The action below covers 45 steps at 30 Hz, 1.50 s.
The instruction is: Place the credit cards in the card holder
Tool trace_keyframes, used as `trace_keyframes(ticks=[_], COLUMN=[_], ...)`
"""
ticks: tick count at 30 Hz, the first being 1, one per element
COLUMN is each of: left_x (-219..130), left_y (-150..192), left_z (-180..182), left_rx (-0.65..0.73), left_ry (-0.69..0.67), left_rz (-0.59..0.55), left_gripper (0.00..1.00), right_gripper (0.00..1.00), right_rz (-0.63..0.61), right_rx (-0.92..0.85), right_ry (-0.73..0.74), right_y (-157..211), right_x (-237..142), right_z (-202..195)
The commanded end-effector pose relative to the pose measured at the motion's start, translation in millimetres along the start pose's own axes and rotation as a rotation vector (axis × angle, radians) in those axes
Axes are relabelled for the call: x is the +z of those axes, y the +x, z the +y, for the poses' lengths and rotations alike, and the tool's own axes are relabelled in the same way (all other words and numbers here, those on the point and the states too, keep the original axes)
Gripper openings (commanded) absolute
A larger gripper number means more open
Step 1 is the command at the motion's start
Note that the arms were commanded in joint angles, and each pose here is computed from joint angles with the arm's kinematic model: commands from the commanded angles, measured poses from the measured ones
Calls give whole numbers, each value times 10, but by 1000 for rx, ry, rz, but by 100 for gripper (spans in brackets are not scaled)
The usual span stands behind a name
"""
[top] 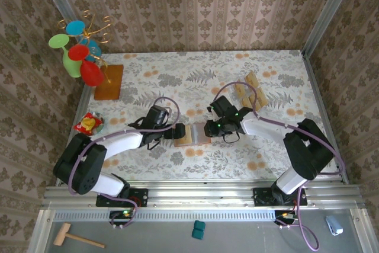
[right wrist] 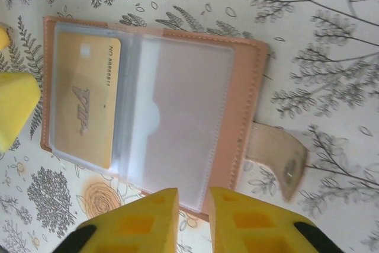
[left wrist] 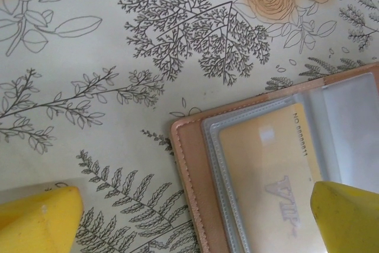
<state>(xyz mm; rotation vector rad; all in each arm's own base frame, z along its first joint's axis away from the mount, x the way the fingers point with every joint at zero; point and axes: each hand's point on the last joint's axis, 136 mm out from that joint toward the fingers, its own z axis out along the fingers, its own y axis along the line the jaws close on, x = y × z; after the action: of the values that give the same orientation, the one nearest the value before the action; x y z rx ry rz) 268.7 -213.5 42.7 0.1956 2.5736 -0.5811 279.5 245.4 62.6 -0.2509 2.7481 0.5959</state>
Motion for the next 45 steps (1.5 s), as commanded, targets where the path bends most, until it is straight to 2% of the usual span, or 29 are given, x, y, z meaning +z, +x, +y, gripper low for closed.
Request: trace_keyframes(ticks=[1,6,9,14,28,35,45], left_x=[8,22,42,89,231,271,206], left_y=[-112,-128,-146,-163,-162,-128,-205], left_z=[-68,-111,-137,-199,-349,-346,-571], left_rx=[34,41,44,54,70,70,77], left_ry=[4,7,10,18,42,44,124], left_rz=[-24,-24,-23,-18,-8,1,-30], left_gripper=[100,100,100,100,100,100,100], right_gripper=[29,34,54,58,56,54,51], right_rz=[-20,-40,-23,23,86,100,120], right_rx=[1,20,17,21,-20,-16,0], right_ry=[54,76,87,90,201,205,202], right_y=[24,-3,36,134,273,347,431], right_x=[-146,-219,-172,15,340,404,479], right_z=[-152,-271,-312,-368,-454,-471,-503])
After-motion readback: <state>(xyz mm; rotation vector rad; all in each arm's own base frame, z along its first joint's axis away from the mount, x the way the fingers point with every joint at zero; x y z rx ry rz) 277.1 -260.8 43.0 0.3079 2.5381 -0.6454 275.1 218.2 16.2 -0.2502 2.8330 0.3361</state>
